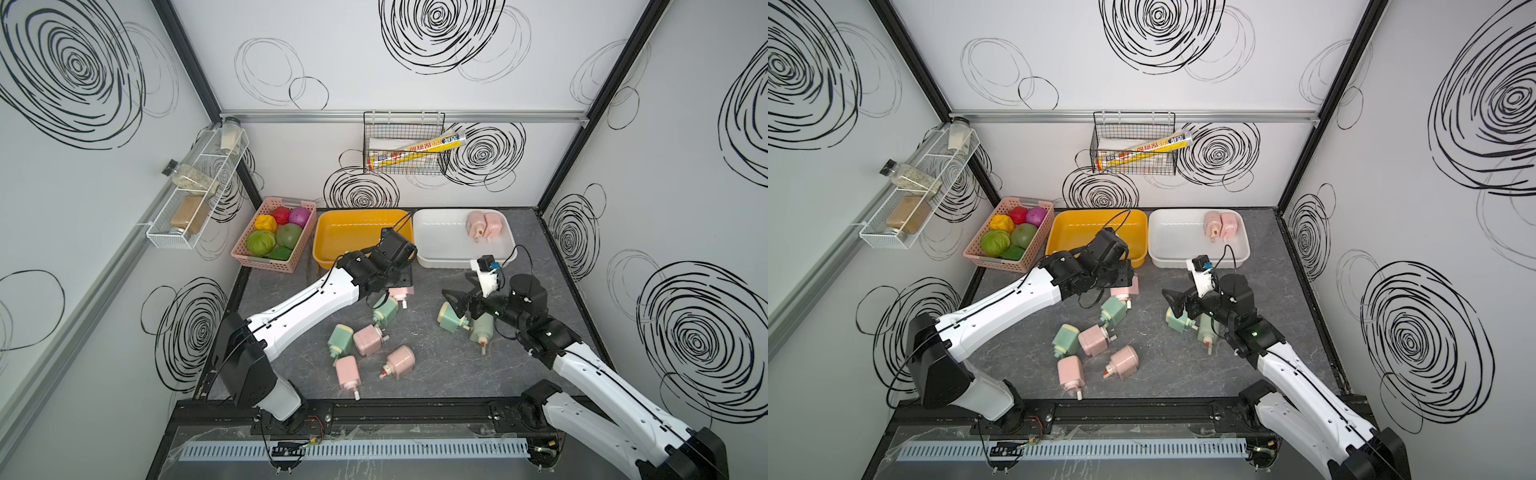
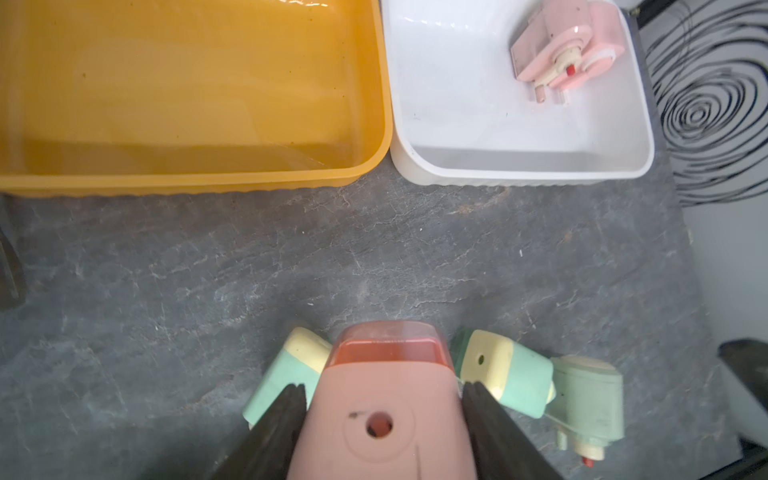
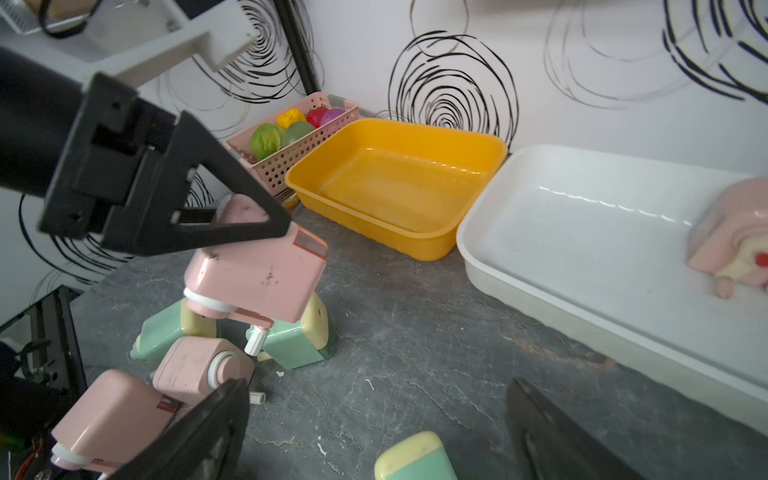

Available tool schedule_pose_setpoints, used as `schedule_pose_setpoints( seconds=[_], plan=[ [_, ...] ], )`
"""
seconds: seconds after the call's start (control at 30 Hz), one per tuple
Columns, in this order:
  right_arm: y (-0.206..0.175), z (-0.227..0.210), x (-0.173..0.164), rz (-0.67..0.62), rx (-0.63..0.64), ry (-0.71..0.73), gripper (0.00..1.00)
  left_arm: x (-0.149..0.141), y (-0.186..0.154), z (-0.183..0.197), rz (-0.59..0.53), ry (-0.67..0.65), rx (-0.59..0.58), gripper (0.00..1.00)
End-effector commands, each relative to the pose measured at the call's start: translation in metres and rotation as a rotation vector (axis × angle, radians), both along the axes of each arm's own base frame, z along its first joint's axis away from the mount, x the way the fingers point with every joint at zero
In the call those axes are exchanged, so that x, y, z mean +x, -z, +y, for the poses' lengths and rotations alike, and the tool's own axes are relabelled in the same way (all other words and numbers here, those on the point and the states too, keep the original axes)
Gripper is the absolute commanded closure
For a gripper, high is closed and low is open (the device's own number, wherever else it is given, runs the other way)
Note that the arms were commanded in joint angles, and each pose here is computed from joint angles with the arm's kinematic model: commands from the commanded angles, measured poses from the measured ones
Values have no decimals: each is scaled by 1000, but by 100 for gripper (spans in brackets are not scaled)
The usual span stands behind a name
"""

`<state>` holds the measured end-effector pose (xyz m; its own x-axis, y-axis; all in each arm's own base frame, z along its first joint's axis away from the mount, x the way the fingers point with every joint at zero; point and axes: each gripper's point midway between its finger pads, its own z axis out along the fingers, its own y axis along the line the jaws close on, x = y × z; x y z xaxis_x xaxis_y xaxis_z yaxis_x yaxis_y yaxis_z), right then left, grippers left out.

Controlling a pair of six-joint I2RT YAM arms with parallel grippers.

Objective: Place the pencil sharpeners by color into the storage box
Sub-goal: Pick up the pencil sharpener from the center of the board.

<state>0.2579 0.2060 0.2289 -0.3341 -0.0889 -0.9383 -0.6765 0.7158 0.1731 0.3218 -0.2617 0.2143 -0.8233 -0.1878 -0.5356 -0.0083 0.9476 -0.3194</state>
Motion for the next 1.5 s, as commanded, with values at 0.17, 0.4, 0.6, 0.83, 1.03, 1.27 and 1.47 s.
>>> schedule_pose_setpoints(
  seconds=[0.17, 0.4, 0.6, 0.83, 1.03, 1.27, 1.47],
  plan=[
    [-18, 39, -3, -324, -205, -181, 5, 10, -19, 20, 190, -396, -193, 100],
    [-10, 55, -6, -473, -314, -260, 4, 14, 0, 40, 344, -570, -317, 100],
    [-9, 71, 3, -544, -383, -291, 4, 17, -14, 47, 281, -686, -354, 100],
    [-12, 98, 15, -588, -440, -311, 6, 14, -21, 54, 280, -780, -367, 100],
    [-19, 116, 24, -624, -452, -293, 9, 10, -25, 59, 280, -840, -414, 100],
    [-30, 134, 22, -656, -408, -361, 13, 6, -24, 59, 291, -870, -477, 100],
    [-21, 144, 22, -647, -454, -433, 19, 7, -22, 55, 306, -864, -501, 100]
  ],
)
